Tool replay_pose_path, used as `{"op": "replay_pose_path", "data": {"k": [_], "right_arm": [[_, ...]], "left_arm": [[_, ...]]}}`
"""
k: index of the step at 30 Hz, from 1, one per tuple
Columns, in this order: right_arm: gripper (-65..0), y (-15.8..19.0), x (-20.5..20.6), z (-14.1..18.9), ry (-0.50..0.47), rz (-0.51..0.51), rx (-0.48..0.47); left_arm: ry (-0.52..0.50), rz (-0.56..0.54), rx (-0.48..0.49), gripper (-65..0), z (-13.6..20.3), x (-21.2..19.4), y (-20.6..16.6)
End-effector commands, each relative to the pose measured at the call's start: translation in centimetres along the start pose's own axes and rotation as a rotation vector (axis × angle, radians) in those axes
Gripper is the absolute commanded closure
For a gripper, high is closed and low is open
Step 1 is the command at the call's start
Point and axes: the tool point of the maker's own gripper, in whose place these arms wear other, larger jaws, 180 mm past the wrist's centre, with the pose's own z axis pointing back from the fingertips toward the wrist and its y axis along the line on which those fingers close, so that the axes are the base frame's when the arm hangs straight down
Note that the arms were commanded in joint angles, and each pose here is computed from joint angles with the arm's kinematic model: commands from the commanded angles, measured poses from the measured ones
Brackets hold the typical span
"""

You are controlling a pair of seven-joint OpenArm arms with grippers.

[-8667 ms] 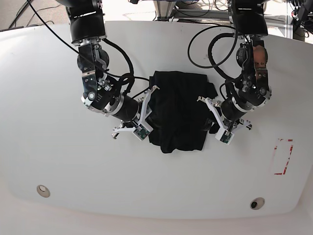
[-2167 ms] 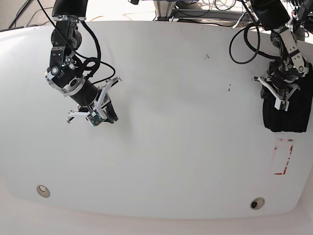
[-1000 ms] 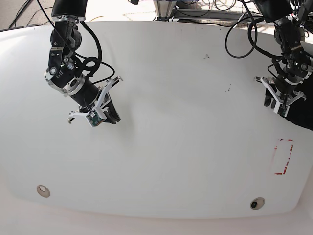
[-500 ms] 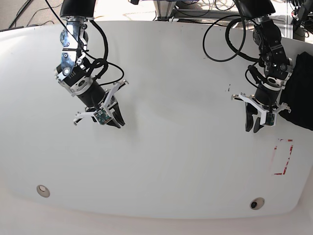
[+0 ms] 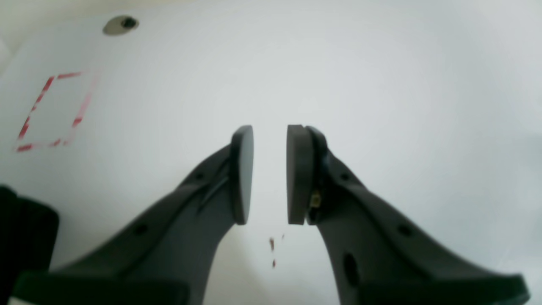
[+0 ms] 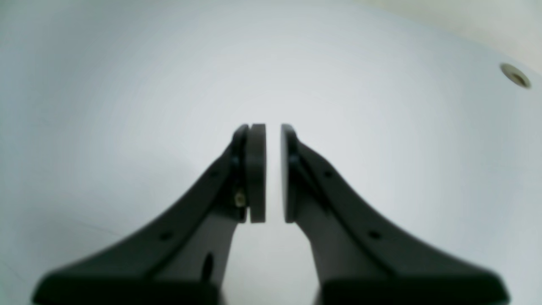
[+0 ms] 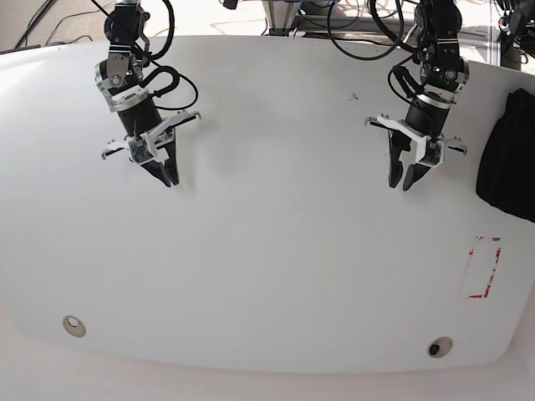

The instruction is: Layout the t-shirt on the table in an organized manner, then fold the t-shirt properly

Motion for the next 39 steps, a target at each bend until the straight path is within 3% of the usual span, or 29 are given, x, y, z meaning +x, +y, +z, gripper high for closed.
{"op": "replay_pose_path", "data": {"k": [1, 13, 23, 39], "right_arm": [[-5.4, -0.1, 0.4, 2.0, -0.023, 0.001, -0.016], [-5.2, 2.1, -3.7, 9.2, 0.117, -0.131, -0.011], [-5.1, 4.6, -7.0, 15.7, 0.293, -0.147, 0.046], [-5.1, 7.8, -10.1, 24.1, 0.515, -0.245, 0.109]], "left_arm": [[-0.050, -0.004, 0.001, -12.2, 1.5, 1.1, -0.2], [0.120, 0.007, -0.019, -12.2, 9.2, -2.6, -2.3], [0.239, 0.048, 0.052, -12.1, 16.4, -5.5, -1.9], [0.473, 0.122, 0.013, -12.1, 25.1, -8.9, -5.2]]}}
